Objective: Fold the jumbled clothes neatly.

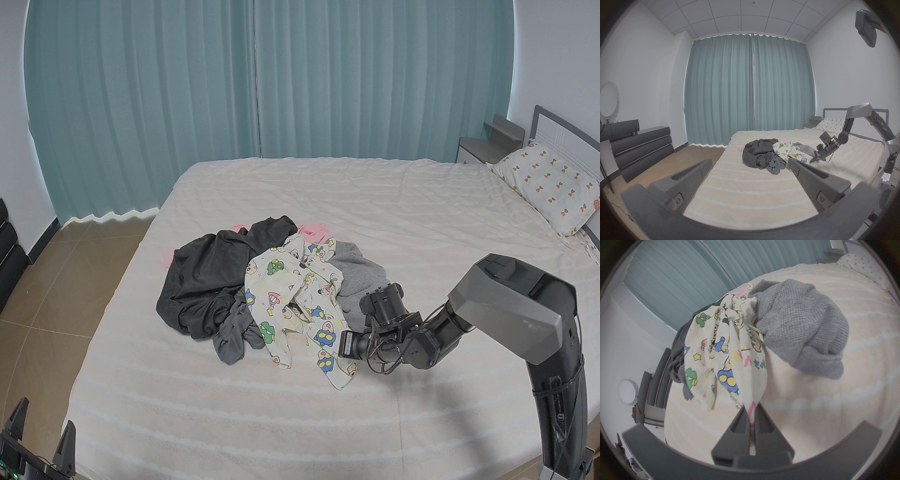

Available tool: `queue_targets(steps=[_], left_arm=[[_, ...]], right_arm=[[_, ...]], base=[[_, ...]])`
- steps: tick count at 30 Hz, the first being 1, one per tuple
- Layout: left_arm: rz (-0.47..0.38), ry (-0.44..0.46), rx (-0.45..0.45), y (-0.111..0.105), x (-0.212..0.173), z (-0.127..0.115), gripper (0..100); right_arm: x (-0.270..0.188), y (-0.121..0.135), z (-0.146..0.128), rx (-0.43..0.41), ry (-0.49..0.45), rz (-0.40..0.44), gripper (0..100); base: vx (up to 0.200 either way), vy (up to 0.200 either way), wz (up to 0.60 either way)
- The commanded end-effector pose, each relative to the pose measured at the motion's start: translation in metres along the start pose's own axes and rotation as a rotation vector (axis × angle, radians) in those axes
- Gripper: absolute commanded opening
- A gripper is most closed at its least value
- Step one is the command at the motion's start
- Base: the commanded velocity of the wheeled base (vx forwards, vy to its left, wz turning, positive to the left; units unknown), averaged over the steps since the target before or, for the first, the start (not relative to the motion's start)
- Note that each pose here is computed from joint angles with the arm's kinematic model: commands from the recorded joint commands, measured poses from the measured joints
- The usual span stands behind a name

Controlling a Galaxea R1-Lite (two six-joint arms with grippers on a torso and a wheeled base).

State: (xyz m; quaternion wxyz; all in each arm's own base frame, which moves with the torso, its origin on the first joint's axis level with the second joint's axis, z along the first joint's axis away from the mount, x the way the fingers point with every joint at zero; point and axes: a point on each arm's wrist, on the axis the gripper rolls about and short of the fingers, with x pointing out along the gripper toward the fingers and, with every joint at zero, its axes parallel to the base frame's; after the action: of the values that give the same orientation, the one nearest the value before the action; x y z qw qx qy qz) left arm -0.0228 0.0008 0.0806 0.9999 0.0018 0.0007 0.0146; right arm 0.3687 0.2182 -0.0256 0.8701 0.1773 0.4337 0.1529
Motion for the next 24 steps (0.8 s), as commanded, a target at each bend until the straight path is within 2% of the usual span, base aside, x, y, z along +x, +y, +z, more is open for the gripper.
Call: queue_targets(steps=[1,7,14,16,17,18,19,21,22,24], left_arm=[[0.0,0.002,0.001,0.0,0.0,-0.005,100],[0.002,0.0,-0.007,0.0,0.0,-0.005,100],[0.003,-0.001,-0.011,0.0,0.0,-0.005,100],[0.024,-0.074,-0.038,0.001,-0.005,0.018,100],[0.024,-0.074,-0.038,0.001,-0.005,0.018,100],[0.047,-0.188,-0.135,0.002,-0.015,0.071,100],[0.046,-0.202,-0.174,0.002,-0.016,0.086,100],[-0.005,-0.179,-0.179,0.002,-0.012,0.103,100],[-0.055,-0.142,-0.162,0.002,-0.005,0.107,100],[-0.103,-0.086,-0.152,0.0,0.006,0.11,100]], right_arm=[[-0.052,0.011,0.002,-0.018,-0.051,0.105,0],[-0.101,0.022,-0.013,-0.057,-0.093,0.272,0],[-0.133,0.032,-0.01,-0.084,-0.171,0.37,0],[-0.146,0.039,-0.004,-0.096,-0.195,0.414,0],[-0.146,0.039,-0.004,-0.096,-0.195,0.414,0],[-0.157,0.045,-0.001,-0.111,-0.205,0.463,0],[-0.161,0.048,0.001,-0.115,-0.208,0.481,0],[-0.17,0.053,0.004,-0.129,-0.223,0.519,0],[-0.177,0.06,0.006,-0.14,-0.237,0.548,0],[-0.184,0.067,0.01,-0.15,-0.258,0.574,0]], base=[[0.0,0.0,0.0],[0.0,0.0,0.0],[0.0,0.0,0.0],[0.0,0.0,0.0],[0.0,0.0,0.0],[0.0,0.0,0.0],[0.0,0.0,0.0],[0.0,0.0,0.0],[0.0,0.0,0.0],[0.0,0.0,0.0]])
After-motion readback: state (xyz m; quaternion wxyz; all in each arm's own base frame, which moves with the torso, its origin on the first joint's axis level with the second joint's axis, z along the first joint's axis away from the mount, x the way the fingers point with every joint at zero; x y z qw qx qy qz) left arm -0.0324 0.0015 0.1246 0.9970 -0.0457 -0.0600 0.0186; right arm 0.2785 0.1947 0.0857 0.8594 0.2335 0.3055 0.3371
